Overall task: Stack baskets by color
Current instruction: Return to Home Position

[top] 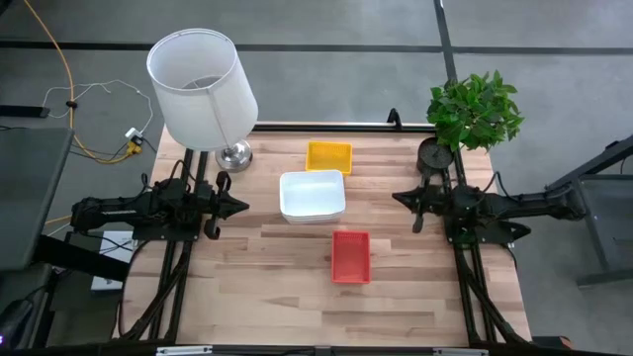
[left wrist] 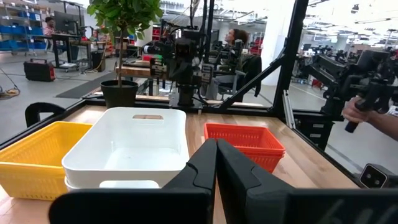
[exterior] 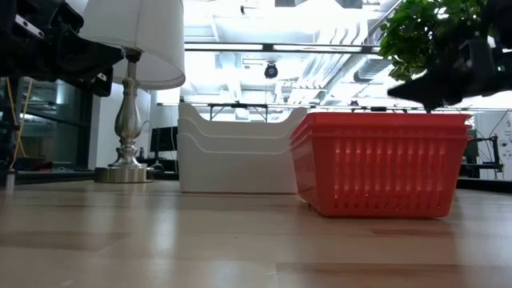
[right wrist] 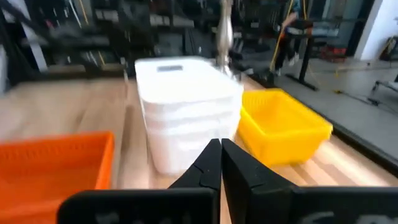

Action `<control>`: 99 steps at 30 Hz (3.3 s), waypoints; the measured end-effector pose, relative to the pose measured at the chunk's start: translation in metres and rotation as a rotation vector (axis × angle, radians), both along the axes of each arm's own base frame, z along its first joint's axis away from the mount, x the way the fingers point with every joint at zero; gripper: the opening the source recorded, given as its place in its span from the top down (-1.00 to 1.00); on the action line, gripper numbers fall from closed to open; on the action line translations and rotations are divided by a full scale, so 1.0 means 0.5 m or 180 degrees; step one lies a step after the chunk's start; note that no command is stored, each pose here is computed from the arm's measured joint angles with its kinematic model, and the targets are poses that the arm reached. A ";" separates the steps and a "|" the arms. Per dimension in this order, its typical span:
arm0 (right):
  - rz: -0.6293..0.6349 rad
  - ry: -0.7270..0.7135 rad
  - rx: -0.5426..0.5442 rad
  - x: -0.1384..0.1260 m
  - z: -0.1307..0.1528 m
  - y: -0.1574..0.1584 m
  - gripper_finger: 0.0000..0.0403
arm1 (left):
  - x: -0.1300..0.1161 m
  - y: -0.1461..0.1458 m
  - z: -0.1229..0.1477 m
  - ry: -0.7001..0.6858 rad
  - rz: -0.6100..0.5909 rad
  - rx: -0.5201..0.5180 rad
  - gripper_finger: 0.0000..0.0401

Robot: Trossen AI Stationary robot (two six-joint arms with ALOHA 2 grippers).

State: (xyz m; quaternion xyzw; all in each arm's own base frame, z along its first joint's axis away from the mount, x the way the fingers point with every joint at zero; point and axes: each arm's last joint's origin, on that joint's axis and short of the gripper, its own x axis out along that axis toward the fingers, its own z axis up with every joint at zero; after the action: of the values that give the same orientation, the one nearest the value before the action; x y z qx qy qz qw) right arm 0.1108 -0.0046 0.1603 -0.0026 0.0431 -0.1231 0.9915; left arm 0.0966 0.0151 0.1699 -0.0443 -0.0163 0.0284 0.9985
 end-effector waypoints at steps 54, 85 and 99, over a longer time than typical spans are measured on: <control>-0.0046 0.0197 0.0364 -0.001 -0.017 0.001 1.00 | 0.000 0.000 0.000 0.0001 0.0000 -0.0001 1.00; -0.0046 0.0196 0.0364 -0.001 -0.017 0.001 1.00 | 0.000 0.000 0.000 0.0002 0.0002 -0.0001 1.00; -0.0045 0.0196 0.0363 -0.001 -0.017 0.001 1.00 | 0.000 0.000 0.000 0.0001 0.0002 0.0000 1.00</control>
State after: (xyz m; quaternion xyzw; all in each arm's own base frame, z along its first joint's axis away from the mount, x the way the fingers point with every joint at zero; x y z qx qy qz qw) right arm 0.1101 -0.0041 0.1519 0.0504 0.0806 -0.1274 0.9873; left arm 0.0966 0.0151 0.1697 -0.0443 -0.0161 0.0288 0.9985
